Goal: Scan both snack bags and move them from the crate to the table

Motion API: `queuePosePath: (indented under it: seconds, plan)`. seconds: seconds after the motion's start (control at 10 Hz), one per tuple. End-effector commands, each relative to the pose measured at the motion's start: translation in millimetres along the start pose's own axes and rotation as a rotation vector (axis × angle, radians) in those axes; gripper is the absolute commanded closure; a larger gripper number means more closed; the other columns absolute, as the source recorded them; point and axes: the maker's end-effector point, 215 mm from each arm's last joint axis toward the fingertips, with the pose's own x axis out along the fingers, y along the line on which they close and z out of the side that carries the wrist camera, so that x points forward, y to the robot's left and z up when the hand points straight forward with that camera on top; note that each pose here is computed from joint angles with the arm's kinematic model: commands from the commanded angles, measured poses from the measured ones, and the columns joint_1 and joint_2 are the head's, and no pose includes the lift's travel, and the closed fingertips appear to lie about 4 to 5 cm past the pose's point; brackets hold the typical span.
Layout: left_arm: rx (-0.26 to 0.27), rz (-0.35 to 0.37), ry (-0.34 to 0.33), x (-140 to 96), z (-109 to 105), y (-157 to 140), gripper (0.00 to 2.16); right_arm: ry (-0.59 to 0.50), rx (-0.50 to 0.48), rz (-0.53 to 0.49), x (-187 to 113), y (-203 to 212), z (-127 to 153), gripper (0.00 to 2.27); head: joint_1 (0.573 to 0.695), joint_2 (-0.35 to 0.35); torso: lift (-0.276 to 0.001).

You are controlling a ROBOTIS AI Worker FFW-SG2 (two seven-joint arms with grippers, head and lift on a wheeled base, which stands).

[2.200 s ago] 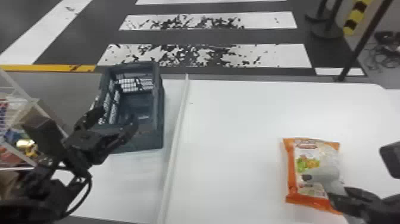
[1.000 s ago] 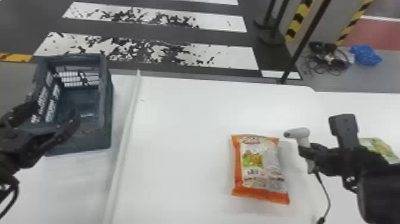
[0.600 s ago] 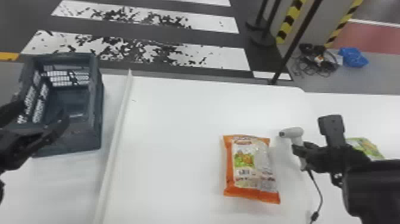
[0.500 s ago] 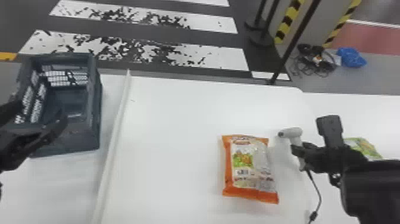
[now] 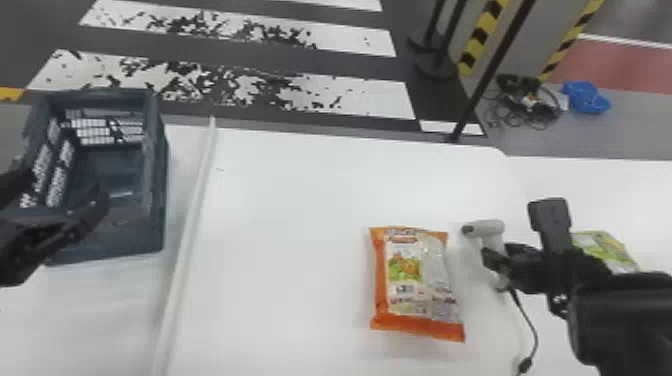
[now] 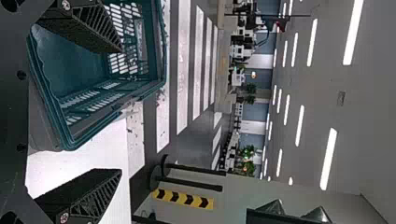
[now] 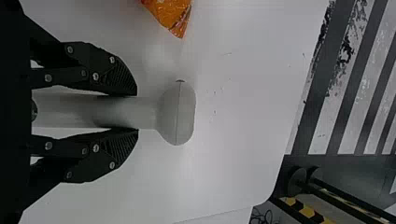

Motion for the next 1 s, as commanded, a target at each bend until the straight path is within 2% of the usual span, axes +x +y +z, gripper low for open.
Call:
queuePosePath:
  seconds: [0.0, 0.2, 0.3, 0.5, 0.8, 0.9]
  plan:
    - [0.001, -0.001, 0.001, -0.4, -0.1, -0.2, 0.08, -0.018, 0.021, -0.005, -6.7, -5.5, 3.1, 0.03, 0.695, -0.166, -0.088]
    - [0.002, -0.002, -0.002, -0.3, 1.4, -0.8, 0.08, -0.061, 0.081, 0.036, -29.9, -2.0, 9.7, 0.04, 0.695, -0.171, -0.088]
    - [0.001, -0.003, -0.002, -0.1, 1.2, -1.6, 0.08, -0.058, 0.131, 0.095, -42.7, 7.7, 5.7, 0.04, 0.695, -0.169, -0.088]
    - [-0.002, -0.003, 0.002, 0.1, -0.9, -2.3, 0.08, -0.034, 0.224, 0.269, -65.0, 47.3, -1.4, 0.05, 0.695, -0.151, -0.088]
    - [-0.002, -0.006, 0.005, 0.3, -1.1, -3.2, 0.08, 0.023, 0.314, 0.483, -87.4, 99.4, -8.5, 0.05, 0.695, -0.079, -0.088]
    - [-0.002, -0.006, 0.009, 0.3, -2.7, -2.8, 0.08, 0.051, 0.33, 0.521, -90.7, 110.4, -13.0, 0.05, 0.695, -0.064, -0.088]
